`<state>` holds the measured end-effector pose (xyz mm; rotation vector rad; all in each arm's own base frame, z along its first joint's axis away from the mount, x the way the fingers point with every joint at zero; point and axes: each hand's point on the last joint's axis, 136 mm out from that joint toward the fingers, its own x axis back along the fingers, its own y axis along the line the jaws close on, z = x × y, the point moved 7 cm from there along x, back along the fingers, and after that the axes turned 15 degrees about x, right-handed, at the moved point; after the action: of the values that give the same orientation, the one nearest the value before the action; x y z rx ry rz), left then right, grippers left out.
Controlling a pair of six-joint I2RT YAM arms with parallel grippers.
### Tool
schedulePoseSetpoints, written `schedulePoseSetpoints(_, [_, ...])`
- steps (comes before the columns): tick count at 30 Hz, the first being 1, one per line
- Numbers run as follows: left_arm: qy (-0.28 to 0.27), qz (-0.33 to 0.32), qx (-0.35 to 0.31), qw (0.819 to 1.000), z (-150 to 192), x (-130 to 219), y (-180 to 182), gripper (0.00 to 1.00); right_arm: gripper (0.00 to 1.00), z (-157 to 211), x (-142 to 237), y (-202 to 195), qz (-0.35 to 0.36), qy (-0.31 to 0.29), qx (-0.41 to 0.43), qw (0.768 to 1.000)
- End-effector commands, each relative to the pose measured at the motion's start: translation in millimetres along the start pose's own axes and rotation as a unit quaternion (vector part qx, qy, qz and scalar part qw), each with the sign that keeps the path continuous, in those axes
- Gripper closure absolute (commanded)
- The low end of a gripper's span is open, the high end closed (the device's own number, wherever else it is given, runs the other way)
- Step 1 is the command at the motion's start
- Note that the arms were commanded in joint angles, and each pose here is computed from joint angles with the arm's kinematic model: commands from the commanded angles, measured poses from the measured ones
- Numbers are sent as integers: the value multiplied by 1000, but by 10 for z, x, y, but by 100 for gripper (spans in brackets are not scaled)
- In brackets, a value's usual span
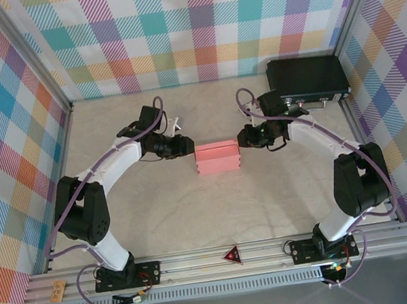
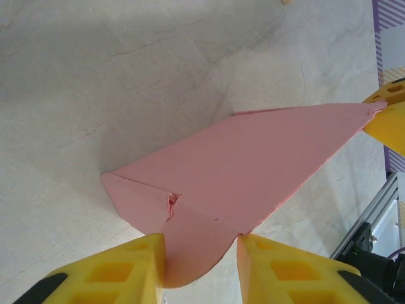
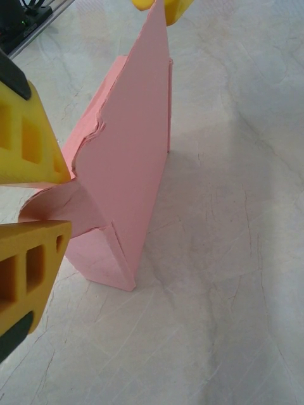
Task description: Fold the paper box
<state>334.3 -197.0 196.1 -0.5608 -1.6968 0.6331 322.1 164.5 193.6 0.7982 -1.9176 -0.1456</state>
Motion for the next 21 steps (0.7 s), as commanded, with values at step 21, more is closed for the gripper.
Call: schedulePoseSetpoints(21, [5, 18, 7, 1000, 92, -15, -55, 80, 81, -15, -59, 74, -30, 3, -8, 1000])
